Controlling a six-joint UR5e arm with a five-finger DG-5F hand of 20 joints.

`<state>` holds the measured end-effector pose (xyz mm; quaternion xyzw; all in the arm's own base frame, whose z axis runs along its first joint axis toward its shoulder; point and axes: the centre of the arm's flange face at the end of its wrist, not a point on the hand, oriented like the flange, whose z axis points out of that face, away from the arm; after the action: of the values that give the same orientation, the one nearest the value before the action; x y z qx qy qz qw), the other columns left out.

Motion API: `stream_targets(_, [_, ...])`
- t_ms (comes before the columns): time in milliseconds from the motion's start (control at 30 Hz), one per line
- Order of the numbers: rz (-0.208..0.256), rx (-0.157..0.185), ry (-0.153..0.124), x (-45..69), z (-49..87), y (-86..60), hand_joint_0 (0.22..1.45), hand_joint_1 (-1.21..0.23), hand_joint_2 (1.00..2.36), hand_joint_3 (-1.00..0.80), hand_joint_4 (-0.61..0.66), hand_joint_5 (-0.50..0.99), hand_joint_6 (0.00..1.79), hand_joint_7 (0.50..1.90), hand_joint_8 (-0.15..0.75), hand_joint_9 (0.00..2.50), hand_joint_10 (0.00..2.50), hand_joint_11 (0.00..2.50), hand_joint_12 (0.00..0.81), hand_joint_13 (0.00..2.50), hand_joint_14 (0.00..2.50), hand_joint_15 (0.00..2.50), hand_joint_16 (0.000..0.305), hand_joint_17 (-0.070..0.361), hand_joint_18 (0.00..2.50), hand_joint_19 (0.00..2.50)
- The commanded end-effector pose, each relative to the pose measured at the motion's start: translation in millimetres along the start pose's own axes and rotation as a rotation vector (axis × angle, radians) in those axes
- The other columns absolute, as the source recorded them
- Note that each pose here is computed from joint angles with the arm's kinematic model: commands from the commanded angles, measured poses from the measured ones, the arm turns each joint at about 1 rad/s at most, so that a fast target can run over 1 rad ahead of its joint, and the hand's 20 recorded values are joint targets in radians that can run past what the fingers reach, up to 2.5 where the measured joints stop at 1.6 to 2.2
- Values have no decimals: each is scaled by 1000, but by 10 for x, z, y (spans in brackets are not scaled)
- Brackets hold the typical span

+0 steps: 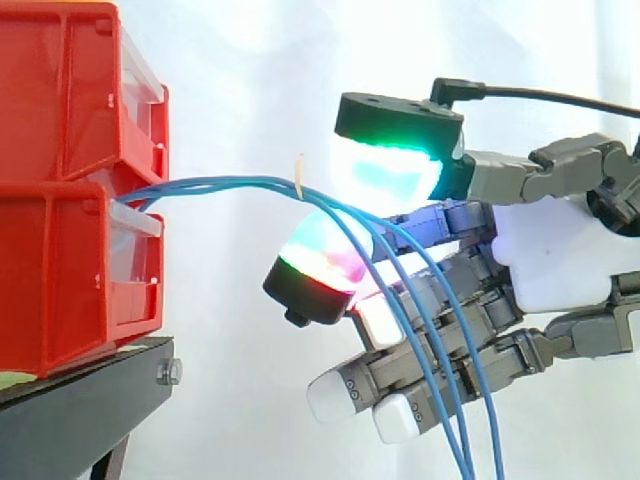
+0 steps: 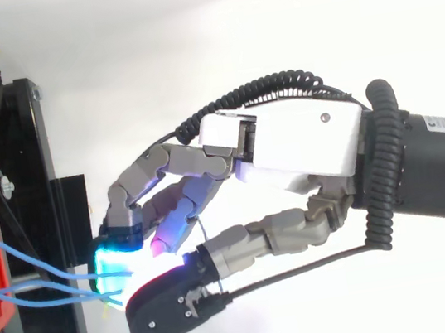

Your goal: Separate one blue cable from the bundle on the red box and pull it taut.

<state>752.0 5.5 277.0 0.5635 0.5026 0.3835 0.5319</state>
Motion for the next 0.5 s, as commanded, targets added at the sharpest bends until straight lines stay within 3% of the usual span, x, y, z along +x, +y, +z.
stream_targets(0, [0, 0, 0, 0, 1, 2, 578, -541, 1000, -500, 44, -113, 891, 917, 202, 1053, 18, 490, 289, 629, 11, 269, 36, 81, 561, 452])
stream_targets(200, [0, 0, 0, 0, 1, 2, 592, -692, 1011, -257, 80, -124, 922, 894, 235, 1031, 15, 504, 298, 612, 9, 237, 39, 89, 583, 426])
stream_targets(467, [10, -20, -1, 18, 23, 107, 643, -814, 1013, -273, 2, -143, 937, 877, 220, 995, 17, 532, 285, 600, 10, 241, 36, 81, 584, 427])
